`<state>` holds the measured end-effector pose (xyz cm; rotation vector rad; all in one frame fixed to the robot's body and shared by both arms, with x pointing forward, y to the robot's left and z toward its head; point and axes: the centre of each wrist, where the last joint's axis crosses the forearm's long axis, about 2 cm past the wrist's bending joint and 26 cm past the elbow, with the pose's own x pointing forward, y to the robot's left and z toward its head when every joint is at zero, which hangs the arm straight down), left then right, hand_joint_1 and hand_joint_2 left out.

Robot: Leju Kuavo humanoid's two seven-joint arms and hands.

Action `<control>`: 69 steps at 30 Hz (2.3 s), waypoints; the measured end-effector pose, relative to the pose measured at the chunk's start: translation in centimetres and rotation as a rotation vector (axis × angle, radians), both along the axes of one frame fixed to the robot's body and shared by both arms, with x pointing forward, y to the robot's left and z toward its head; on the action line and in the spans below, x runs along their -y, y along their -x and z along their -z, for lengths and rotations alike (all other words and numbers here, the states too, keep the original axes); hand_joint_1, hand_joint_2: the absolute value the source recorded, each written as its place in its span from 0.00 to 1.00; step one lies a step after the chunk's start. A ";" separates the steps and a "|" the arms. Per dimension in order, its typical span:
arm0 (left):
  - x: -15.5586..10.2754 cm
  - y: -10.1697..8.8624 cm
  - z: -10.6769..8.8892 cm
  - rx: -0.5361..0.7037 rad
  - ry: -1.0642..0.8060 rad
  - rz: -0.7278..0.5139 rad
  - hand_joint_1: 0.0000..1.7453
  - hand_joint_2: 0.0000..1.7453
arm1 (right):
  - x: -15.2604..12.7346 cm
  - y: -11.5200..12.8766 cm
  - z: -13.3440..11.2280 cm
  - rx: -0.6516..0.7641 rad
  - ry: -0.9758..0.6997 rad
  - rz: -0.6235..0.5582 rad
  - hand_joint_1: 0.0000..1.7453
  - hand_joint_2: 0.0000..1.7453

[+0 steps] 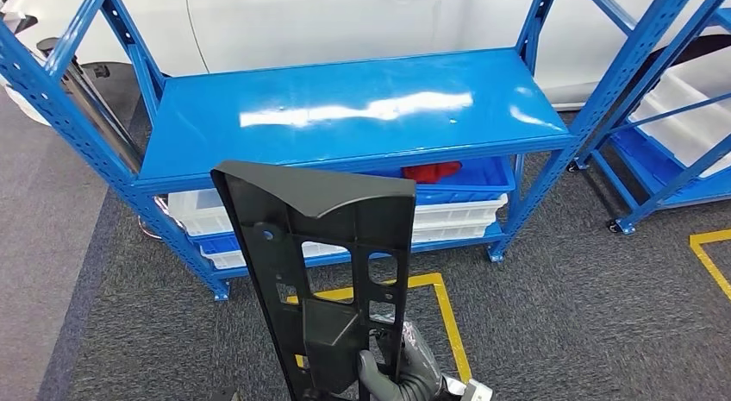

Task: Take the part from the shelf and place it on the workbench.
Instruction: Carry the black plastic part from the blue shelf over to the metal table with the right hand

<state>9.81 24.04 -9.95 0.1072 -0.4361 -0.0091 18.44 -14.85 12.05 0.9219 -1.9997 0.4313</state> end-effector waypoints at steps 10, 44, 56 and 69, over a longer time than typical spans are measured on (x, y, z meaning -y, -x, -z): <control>-0.1 0.6 0.1 -0.008 -0.002 -0.014 0.00 1.00 | 0.0 0.0 0.2 -0.006 0.004 -0.008 0.98 1.00; -0.4 1.4 0.3 -0.010 -0.007 -0.010 0.00 1.00 | -0.3 0.0 0.5 -0.063 -0.002 -0.043 0.98 1.00; -0.3 1.2 0.3 -0.016 -0.007 0.000 0.00 1.00 | 0.0 0.1 0.8 -0.092 0.005 -0.030 0.98 1.00; -0.3 1.3 0.3 -0.021 -0.007 0.004 0.00 1.00 | 0.0 0.3 0.9 -0.112 -0.014 -0.015 0.98 1.00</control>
